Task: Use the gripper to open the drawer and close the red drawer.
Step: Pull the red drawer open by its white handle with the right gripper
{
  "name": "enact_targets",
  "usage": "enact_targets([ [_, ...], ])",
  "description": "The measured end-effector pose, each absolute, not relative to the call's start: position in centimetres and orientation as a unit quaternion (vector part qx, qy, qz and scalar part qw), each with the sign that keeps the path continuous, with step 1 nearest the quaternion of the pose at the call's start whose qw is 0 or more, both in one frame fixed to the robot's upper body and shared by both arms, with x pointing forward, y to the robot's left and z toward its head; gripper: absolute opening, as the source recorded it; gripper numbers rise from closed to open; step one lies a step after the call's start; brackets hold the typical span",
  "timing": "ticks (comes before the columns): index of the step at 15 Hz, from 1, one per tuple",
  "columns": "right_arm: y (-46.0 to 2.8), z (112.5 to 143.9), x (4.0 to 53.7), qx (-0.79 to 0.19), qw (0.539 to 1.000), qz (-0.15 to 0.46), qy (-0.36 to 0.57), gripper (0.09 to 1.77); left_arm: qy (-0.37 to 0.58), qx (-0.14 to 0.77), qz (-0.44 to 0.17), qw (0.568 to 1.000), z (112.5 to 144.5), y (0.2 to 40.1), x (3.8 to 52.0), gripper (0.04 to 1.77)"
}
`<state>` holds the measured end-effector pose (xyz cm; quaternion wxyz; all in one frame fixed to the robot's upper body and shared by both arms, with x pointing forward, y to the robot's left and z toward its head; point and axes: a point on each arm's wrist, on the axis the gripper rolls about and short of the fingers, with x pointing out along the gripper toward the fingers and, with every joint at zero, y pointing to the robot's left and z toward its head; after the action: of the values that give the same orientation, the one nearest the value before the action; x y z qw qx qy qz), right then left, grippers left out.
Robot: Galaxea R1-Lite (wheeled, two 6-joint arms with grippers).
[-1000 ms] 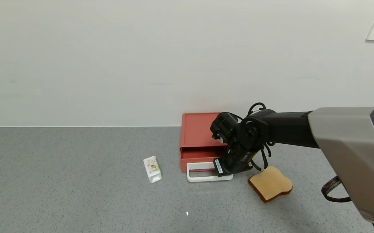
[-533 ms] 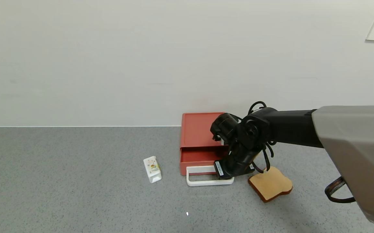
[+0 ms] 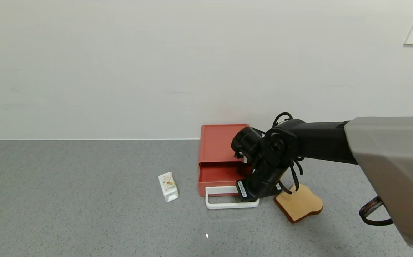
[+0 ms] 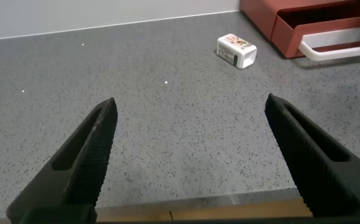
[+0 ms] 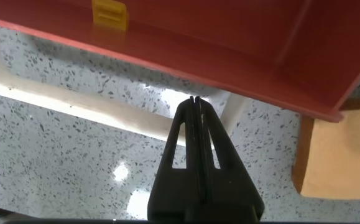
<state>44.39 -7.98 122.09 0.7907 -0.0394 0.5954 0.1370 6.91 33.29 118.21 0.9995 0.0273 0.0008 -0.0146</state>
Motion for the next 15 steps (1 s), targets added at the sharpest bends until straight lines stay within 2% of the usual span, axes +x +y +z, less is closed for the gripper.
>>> enact_targets([
  [15,-7.8,121.9,42.0,-0.052,0.761,0.142,0.631,0.11,0.001,0.028,-0.015,1.000,118.2,33.3,6.9,1.72],
])
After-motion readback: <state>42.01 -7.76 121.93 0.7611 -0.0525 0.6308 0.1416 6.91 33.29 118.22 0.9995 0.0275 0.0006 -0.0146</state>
